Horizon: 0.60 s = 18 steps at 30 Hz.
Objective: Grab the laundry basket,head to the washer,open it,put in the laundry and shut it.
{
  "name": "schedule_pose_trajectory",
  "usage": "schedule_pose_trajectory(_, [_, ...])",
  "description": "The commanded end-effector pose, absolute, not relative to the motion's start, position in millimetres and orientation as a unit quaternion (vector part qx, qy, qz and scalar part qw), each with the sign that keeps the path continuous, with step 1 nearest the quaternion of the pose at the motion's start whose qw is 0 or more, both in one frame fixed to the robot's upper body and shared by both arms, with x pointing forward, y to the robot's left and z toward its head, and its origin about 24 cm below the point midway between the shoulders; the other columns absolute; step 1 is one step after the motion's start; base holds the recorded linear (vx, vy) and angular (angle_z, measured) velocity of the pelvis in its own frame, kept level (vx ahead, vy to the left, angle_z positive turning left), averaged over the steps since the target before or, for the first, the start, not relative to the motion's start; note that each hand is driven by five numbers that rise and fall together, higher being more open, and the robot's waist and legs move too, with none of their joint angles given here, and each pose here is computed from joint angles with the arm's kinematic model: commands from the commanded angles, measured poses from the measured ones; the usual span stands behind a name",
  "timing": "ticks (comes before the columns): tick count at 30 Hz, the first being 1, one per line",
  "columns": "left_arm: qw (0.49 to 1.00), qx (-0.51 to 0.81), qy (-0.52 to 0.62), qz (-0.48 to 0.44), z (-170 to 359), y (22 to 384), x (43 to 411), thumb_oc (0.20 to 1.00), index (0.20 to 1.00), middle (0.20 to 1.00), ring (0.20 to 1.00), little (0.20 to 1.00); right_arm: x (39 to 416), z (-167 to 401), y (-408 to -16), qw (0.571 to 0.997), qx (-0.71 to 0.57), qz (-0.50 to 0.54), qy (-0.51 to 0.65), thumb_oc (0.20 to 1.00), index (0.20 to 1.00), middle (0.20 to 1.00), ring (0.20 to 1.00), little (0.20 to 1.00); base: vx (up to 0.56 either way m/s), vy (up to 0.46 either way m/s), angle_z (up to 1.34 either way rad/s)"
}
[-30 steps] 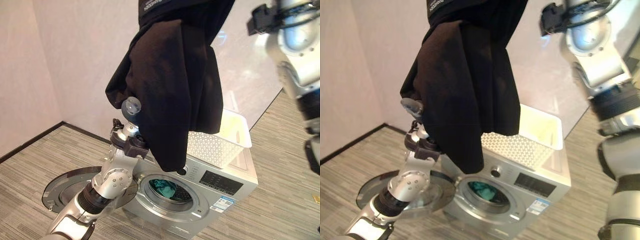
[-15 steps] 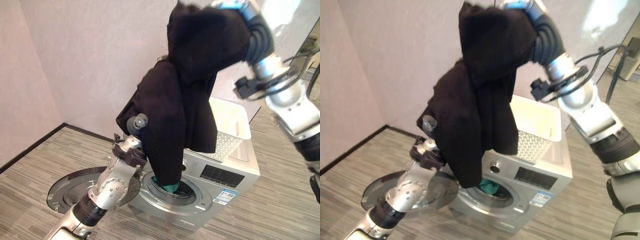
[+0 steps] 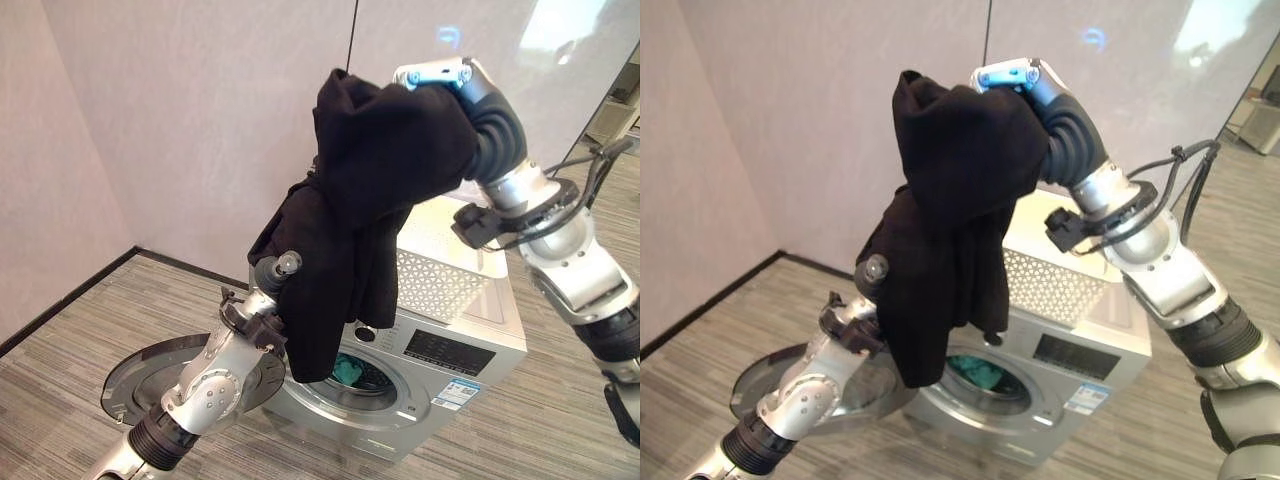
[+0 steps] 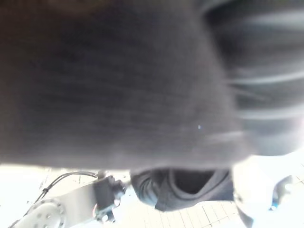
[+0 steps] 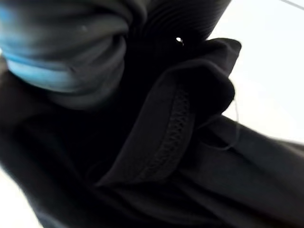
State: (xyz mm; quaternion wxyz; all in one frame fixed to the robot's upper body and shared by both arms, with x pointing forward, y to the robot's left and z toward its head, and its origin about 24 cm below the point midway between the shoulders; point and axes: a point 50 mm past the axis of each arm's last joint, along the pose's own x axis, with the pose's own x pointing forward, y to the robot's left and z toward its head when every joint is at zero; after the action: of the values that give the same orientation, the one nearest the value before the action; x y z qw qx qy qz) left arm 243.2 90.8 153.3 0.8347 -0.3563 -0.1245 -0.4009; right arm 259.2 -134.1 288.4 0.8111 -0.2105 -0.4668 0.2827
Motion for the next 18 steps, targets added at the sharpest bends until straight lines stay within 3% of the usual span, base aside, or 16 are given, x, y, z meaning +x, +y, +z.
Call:
schedule_pose_trajectory(1, [0.824,-0.378,-0.153,-0.393,168,93,252,1.000,1.000,1.000,1.000,1.000,245,306,-140,0.799,-0.157,0.313,-0.489,0.200,0.200,0.200,0.200,0.200,0.00,0.000,0.00])
schedule_pose_trajectory(4, [0.818,-0.386,-0.156,-0.398,173,92,251,1.000,1.000,1.000,1.000,1.000,239,285,-140,0.815,-0.101,0.376,-0.429,0.200,0.200,0.200,0.200,0.200,0.00,0.000,0.00])
schedule_pose_trajectory(8, [0.802,-0.392,-0.153,-0.423,179,86,247,1.000,1.000,1.000,1.000,1.000,224,269,-131,0.803,-0.099,0.473,-0.349,0.200,0.200,0.200,0.200,0.200,0.00,0.000,0.00])
schedule_pose_trajectory(9, [0.802,-0.393,-0.154,-0.422,179,86,247,0.950,0.950,0.950,0.950,0.950,225,269,-130,0.803,-0.099,0.474,-0.349,0.200,0.200,0.200,0.200,0.200,0.00,0.000,0.00])
schedule_pose_trajectory(10, [0.800,-0.394,-0.153,-0.425,180,84,247,0.473,0.473,0.473,0.473,0.473,227,263,-132,0.811,-0.097,0.475,-0.326,0.200,0.200,0.200,0.200,0.200,0.00,0.000,0.00])
schedule_pose_trajectory(11, [0.799,-0.395,-0.154,-0.426,181,84,247,0.369,0.369,0.369,0.369,0.369,226,262,-132,0.813,-0.097,0.478,-0.319,0.200,0.200,0.200,0.200,0.200,-0.02,-0.002,-0.05])
schedule_pose_trajectory(12, [0.797,-0.397,-0.158,-0.427,182,84,246,0.200,0.200,0.200,0.200,0.200,224,261,-131,0.809,-0.102,0.486,-0.314,0.200,0.200,0.200,0.200,0.200,-0.01,0.001,-0.11])
schedule_pose_trajectory(16, [0.787,-0.401,-0.164,-0.438,187,82,241,0.200,0.200,0.200,0.200,0.200,225,256,-133,0.814,-0.104,0.489,-0.296,0.200,0.200,0.200,0.200,0.200,-0.02,0.002,-0.10])
schedule_pose_trajectory(17, [0.786,-0.403,-0.165,-0.439,187,82,241,0.200,0.200,0.200,0.200,0.200,224,256,-132,0.813,-0.108,0.490,-0.297,0.501,0.501,0.501,0.501,0.501,0.00,0.000,0.00])
schedule_pose_trajectory(18, [0.786,-0.401,-0.167,-0.440,187,82,240,0.200,0.200,0.200,0.200,0.200,226,253,-133,0.817,-0.106,0.487,-0.290,0.705,0.705,0.705,0.705,0.705,0.00,0.000,0.00])
